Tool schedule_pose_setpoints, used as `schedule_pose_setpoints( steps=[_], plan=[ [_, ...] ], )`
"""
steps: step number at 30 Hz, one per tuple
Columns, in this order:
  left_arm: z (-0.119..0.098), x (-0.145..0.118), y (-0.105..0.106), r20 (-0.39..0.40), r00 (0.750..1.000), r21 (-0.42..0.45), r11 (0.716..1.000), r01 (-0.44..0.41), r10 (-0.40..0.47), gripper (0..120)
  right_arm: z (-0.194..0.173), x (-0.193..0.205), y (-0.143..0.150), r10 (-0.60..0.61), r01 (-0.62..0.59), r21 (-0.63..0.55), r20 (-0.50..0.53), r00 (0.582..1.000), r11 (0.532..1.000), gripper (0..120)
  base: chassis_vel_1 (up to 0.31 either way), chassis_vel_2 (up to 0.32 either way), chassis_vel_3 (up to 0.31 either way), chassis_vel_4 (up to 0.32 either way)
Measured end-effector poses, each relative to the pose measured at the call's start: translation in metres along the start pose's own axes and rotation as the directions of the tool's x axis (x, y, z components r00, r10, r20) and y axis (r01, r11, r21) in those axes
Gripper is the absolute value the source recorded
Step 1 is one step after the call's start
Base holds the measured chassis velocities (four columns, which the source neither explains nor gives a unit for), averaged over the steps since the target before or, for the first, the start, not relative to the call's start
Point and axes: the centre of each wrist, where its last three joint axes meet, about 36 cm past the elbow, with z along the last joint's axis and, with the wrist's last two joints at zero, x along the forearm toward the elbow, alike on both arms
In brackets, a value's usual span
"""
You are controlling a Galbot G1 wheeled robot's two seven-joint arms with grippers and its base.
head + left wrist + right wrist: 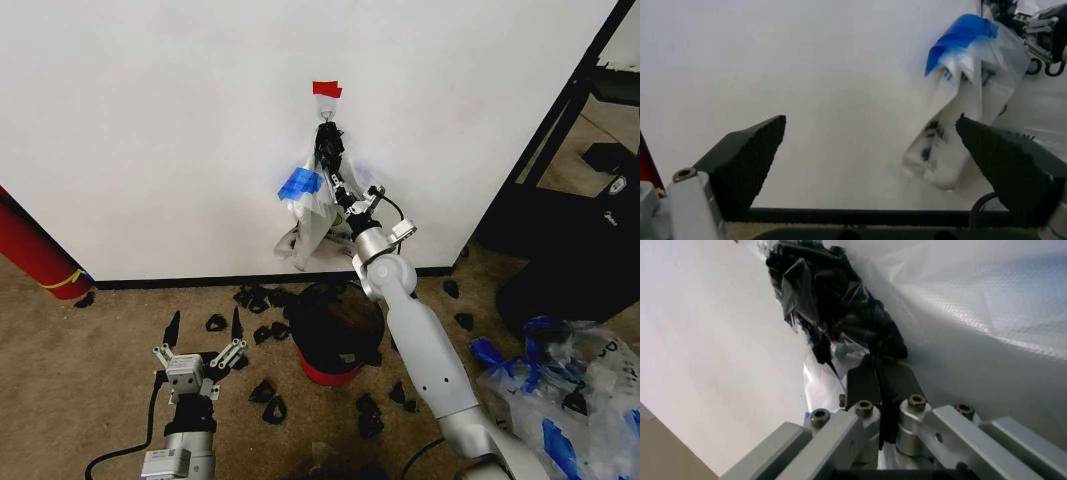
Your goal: Pick up the garbage bag from the wall and place it over the trash bin.
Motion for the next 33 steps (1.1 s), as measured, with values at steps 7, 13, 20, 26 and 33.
schedule_pose_setpoints(
  steps=[7,13,20,26,33],
  plan=[
    [0.000,0.001,0.000,-0.002,1.000,-0.004,1.000,-0.002,0.002,100,-0.004,0.005,0.002,-0.003,0.003,-0.013,0.017,1.000,1.000,18,0.000,0.000,0.000,0.000],
    [0.000,0.001,0.000,0.000,1.000,-0.006,1.000,-0.003,0.003,100,-0.007,0.010,0.000,0.004,-0.003,-0.029,0.026,1.000,1.000,38,0.000,0.000,0.000,0.000],
    [0.000,0.002,-0.001,0.000,1.000,-0.004,1.000,-0.003,0.003,100,-0.006,0.009,0.000,-0.001,0.002,-0.044,0.023,1.000,0.999,63,0.000,0.000,0.000,0.000],
    [0.000,0.002,-0.001,0.001,1.000,-0.006,1.000,-0.006,0.006,100,-0.005,0.011,-0.002,0.005,-0.005,-0.047,0.019,1.000,0.999,46,0.000,0.000,0.000,0.000],
    [0.000,0.002,-0.002,0.001,1.000,-0.005,1.000,-0.008,0.008,100,-0.007,0.012,-0.004,0.012,-0.011,-0.051,0.022,1.000,0.999,24,0.000,0.000,0.000,0.000]
  ],
)
